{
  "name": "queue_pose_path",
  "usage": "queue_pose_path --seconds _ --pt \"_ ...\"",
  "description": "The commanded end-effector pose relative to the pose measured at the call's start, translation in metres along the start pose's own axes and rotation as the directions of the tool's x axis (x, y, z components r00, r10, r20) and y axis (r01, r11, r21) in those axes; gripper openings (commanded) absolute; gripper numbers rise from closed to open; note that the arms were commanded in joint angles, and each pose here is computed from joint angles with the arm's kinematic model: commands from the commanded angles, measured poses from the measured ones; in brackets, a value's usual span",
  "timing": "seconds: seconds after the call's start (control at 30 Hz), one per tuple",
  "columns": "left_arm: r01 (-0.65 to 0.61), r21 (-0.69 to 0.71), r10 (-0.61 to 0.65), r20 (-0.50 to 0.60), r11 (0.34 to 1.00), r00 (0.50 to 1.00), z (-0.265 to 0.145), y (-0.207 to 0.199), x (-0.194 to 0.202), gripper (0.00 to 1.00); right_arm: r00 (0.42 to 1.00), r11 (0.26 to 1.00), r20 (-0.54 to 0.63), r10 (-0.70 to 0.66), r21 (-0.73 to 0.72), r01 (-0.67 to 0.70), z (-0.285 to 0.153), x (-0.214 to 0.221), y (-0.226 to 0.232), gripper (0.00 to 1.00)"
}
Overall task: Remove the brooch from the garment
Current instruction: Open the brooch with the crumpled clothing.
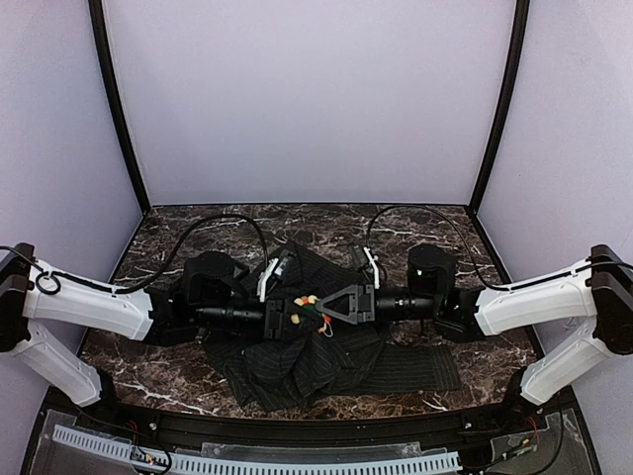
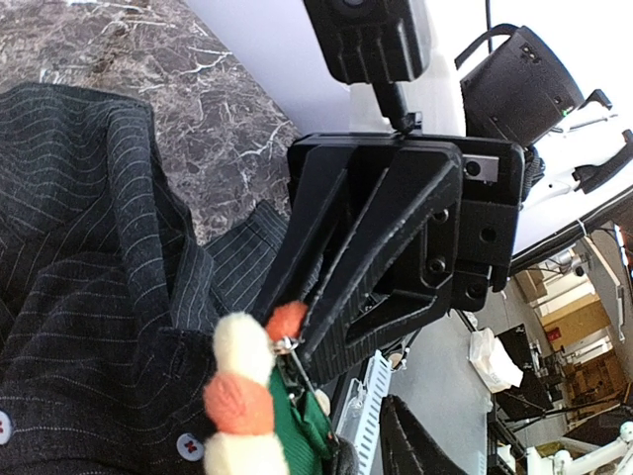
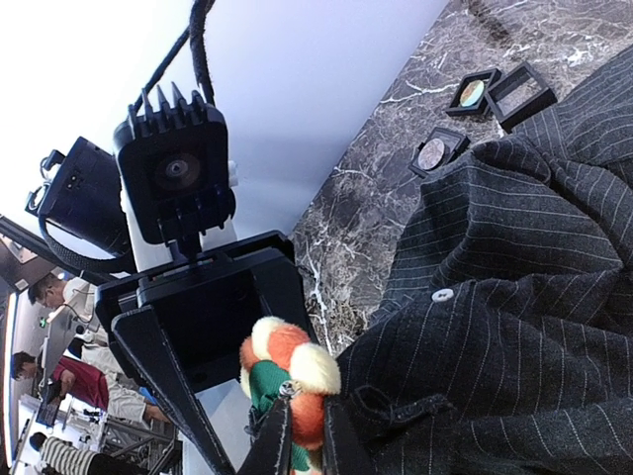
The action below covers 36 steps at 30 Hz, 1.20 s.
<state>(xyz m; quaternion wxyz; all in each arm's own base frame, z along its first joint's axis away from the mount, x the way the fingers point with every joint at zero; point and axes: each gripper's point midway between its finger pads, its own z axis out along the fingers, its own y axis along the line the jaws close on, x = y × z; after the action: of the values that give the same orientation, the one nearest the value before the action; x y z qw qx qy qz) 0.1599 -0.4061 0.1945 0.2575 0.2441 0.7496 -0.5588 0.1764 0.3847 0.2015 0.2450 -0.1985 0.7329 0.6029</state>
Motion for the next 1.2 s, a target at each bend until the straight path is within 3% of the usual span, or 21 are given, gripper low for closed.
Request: queue_pose_path --seconds 0.0,0.1,0.33,0.6,0.73,0.9,1.03,1.17 --pt "-0.053 0.096 0.047 0.060 0.994 0.997 0.002 -0.029 -0.021 0.40 1.000 0.997 -0.001 -0.019 -0.078 0.019 -0.003 0.004 0.017 0.00" --pt "-0.052 0.101 0.045 0.064 0.994 0.997 0.001 -0.030 -0.021 0.41 0.999 0.995 0.011 -0.035 -0.093 0.036 -0.007 0.004 0.022 0.00" --pt "-0.051 0.168 0.036 0.092 0.984 0.995 -0.010 -0.043 -0.024 0.58 0.993 0.977 0.043 -0.114 -0.178 0.120 -0.020 0.001 0.044 0.00" --pt "-0.038 0.217 0.024 0.067 0.975 0.997 -0.016 -0.052 -0.020 0.60 0.986 0.962 0.057 -0.158 -0.216 0.167 -0.028 -0.002 0.059 0.00" --pt "-0.031 0.204 0.018 0.066 0.979 0.998 -0.017 -0.049 -0.018 0.52 0.985 0.964 0.063 -0.159 -0.206 0.169 -0.030 -0.003 0.058 0.00" --pt "-0.034 0.190 0.021 0.070 0.981 0.997 -0.018 -0.046 -0.018 0.72 0.986 0.967 0.068 -0.153 -0.197 0.164 -0.030 -0.005 0.056 0.00" --pt "-0.039 0.172 0.024 0.085 0.984 0.996 -0.027 -0.041 -0.018 0.75 0.986 0.970 0.076 -0.147 -0.185 0.159 -0.031 -0.007 0.053 0.00" --pt "-0.044 0.144 0.035 0.068 0.989 0.997 -0.032 -0.036 -0.013 0.72 0.987 0.972 0.082 -0.141 -0.178 0.153 -0.032 -0.009 0.051 0.00"
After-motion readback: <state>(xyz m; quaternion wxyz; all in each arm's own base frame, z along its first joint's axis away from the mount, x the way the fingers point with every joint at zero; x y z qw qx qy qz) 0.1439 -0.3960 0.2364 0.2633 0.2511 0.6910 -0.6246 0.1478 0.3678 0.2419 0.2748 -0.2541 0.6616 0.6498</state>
